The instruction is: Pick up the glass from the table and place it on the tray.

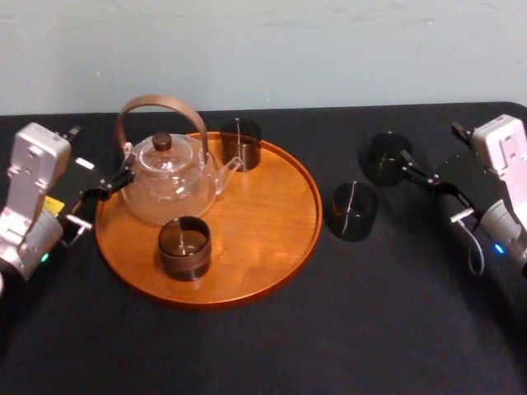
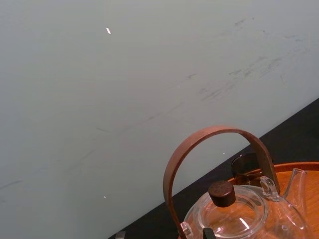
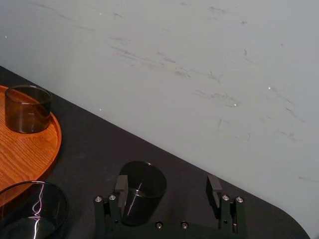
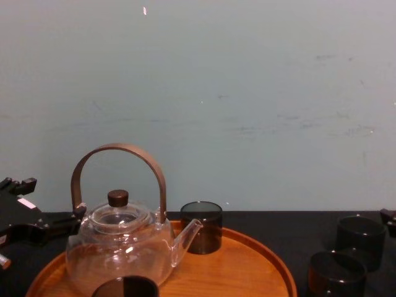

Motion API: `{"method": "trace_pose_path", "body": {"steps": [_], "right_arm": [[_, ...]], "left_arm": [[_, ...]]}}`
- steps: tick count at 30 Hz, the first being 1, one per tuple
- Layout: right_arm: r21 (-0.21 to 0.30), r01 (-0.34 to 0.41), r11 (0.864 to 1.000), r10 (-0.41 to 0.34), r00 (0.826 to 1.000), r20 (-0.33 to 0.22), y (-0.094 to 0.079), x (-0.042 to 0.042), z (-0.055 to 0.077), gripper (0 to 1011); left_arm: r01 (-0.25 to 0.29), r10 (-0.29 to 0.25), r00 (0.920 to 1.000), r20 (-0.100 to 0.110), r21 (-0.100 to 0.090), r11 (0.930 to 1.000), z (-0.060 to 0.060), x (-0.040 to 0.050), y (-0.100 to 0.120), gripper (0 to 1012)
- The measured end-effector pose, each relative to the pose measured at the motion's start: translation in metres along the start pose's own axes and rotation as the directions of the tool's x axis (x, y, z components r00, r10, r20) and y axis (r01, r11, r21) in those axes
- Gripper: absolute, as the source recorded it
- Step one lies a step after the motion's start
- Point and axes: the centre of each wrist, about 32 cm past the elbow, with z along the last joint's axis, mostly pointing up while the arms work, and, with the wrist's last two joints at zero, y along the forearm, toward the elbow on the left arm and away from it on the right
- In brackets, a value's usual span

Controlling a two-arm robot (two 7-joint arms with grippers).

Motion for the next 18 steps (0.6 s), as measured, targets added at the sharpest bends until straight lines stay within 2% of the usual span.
{"method": "trace_pose_path", "body": {"steps": [18], "right_arm": [[0.0, 0.0, 1.0, 0.0, 1.0, 0.0, 0.0, 0.0, 0.0, 1002]], "left_arm": [[0.0, 0.0, 1.0, 0.0, 0.0, 1.0, 0.0, 0.0, 0.0, 1010]]}}
